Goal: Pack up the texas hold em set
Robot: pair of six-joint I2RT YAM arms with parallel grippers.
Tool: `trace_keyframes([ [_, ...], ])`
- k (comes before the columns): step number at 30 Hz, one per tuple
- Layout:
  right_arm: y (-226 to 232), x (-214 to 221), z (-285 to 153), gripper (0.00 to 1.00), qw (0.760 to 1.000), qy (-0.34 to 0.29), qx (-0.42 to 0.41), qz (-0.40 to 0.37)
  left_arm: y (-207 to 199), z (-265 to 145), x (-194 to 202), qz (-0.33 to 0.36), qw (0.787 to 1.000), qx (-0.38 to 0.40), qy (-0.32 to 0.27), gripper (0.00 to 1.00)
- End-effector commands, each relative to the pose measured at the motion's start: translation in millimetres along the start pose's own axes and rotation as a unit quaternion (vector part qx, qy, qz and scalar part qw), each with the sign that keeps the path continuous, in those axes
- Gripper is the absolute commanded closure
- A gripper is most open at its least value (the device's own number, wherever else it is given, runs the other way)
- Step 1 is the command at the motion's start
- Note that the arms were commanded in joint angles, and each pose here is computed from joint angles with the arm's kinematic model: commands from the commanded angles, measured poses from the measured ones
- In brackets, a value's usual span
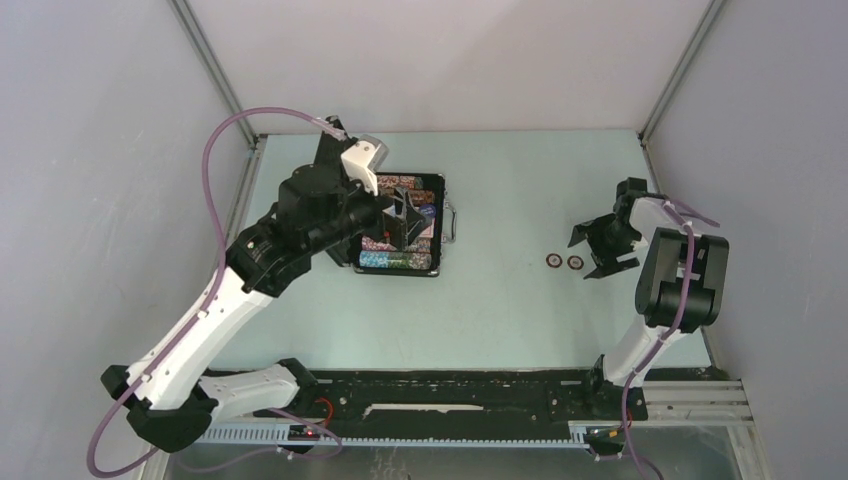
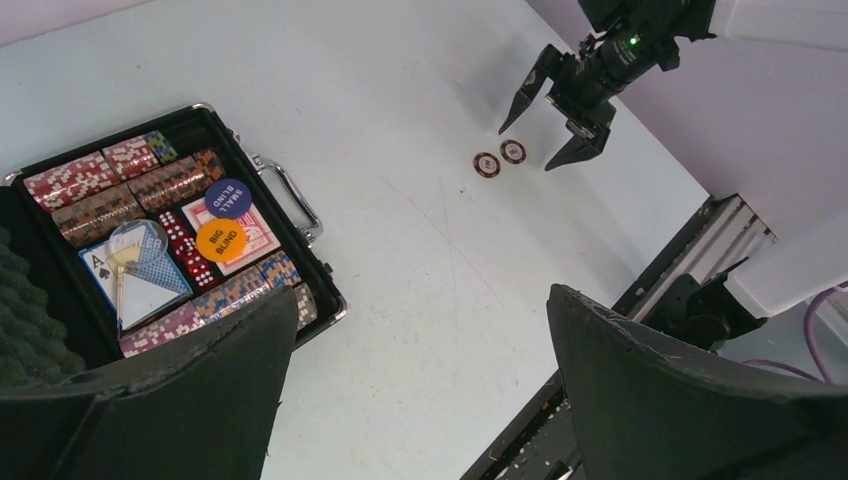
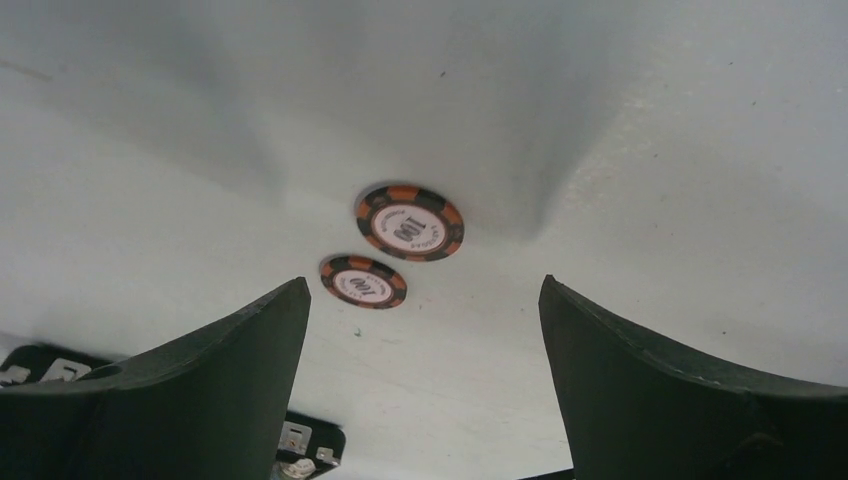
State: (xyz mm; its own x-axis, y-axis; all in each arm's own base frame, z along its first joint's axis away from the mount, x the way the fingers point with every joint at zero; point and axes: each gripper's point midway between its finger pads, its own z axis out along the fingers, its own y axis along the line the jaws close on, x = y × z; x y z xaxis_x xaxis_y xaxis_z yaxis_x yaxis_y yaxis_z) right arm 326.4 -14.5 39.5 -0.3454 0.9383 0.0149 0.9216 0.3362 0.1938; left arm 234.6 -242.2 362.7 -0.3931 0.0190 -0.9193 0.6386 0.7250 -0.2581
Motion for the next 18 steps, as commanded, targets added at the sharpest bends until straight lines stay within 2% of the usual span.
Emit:
trace_keyframes([
  [1, 2, -10, 0, 0.07, 0.999, 0.002, 0.01, 0.05, -5, 1, -7, -0.018, 0.999, 0.024, -0.01, 0.0],
  [18, -7, -18, 18, 0.1, 0.991, 0.011, 0.09, 0.097, -8, 6, -1, -0.024, 0.999, 0.033, 0.005, 0.0],
])
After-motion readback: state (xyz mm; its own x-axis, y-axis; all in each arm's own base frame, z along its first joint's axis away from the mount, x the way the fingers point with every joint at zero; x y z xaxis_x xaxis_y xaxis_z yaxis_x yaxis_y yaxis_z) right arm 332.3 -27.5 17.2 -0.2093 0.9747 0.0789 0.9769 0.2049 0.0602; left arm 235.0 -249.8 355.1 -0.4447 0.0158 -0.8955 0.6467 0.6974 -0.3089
